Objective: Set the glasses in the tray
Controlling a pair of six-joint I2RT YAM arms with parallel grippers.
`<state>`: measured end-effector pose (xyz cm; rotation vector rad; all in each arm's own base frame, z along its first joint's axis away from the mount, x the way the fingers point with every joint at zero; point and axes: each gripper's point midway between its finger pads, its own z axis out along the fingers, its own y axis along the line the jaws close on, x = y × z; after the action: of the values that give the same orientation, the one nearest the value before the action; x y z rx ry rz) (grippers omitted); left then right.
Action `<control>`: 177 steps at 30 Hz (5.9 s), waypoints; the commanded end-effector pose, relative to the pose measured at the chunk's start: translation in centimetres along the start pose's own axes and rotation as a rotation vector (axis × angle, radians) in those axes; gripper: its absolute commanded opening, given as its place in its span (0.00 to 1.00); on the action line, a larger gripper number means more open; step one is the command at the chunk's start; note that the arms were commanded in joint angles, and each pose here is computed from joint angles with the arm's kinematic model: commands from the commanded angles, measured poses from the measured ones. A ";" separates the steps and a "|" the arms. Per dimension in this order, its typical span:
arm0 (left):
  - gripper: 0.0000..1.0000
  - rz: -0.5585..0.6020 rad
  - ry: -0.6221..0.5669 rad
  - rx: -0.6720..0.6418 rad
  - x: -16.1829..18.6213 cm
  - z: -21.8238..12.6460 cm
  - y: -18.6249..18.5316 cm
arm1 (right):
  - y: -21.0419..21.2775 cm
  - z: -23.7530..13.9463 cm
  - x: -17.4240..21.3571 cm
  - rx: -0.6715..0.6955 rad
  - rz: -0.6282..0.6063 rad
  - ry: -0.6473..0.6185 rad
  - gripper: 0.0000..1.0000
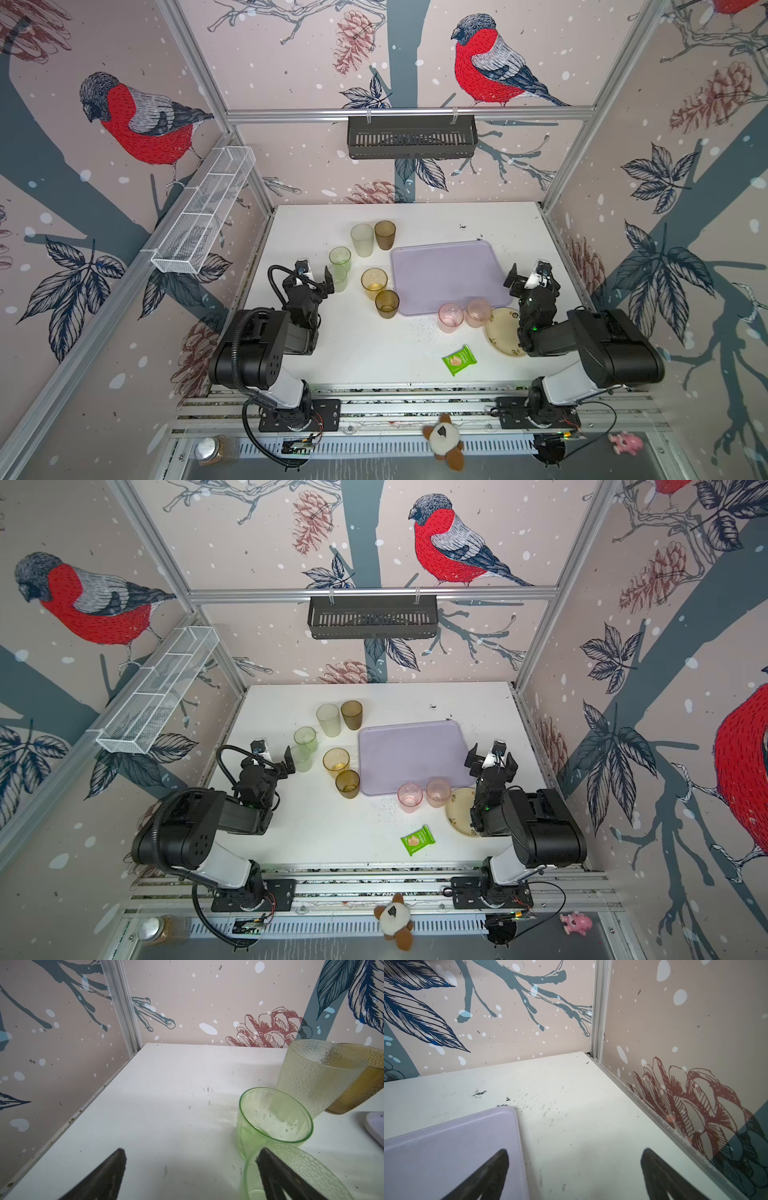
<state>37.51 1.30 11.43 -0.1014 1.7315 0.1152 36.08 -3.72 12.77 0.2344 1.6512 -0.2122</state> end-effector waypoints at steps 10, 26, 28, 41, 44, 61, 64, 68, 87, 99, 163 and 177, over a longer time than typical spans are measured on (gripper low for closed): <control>0.99 -0.001 -0.063 0.003 -1.5 -0.1 0.0 | 0.2 0.1 -0.5 -0.012 0.012 -0.017 1.00; 0.99 -0.001 -0.064 0.004 -1.6 -0.1 0.0 | 0.2 0.1 -0.4 -0.011 0.013 -0.016 1.00; 0.99 -0.001 -0.061 0.004 -1.5 -0.1 0.0 | 0.2 0.1 -0.5 -0.012 0.013 -0.017 1.00; 0.99 -0.046 -0.074 -0.066 -3.4 -1.5 1.4 | 0.1 0.7 -1.9 0.032 -0.001 0.018 1.00; 0.99 -0.045 -0.044 -0.056 -3.9 -1.7 1.0 | 0.4 0.3 -2.9 0.011 -0.006 0.003 1.00; 0.99 -0.439 0.268 0.026 -6.6 -7.4 -1.0 | 2.7 -0.5 -6.7 0.036 0.125 0.305 1.00; 0.98 -0.464 0.378 0.012 -6.3 -8.3 -1.4 | 4.4 -0.8 -6.5 -0.024 0.122 0.426 1.00; 0.98 -0.453 0.484 0.116 -6.8 -9.0 -4.2 | 6.2 -1.7 -5.8 -0.089 0.110 0.541 1.00; 0.98 -0.272 0.798 0.429 -12.5 -15.1 -21.2 | 11.4 -5.9 -4.3 -0.398 -0.014 0.860 1.00; 0.98 -0.249 0.818 0.674 -11.9 -16.2 -29.0 | 10.4 -9.5 -3.5 -0.374 -0.084 1.012 1.00; 0.98 -0.053 0.748 0.904 -11.7 -17.3 -31.3 | 10.4 -12.9 6.5 -0.286 -0.129 1.290 0.38; 0.98 -0.041 0.741 0.889 -11.6 -17.2 -30.8 | 10.6 -12.8 7.1 -0.285 -0.127 1.294 0.27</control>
<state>26.55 -31.37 24.66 0.5269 2.3753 -0.8106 26.04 10.22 7.00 0.0078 2.9559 0.1437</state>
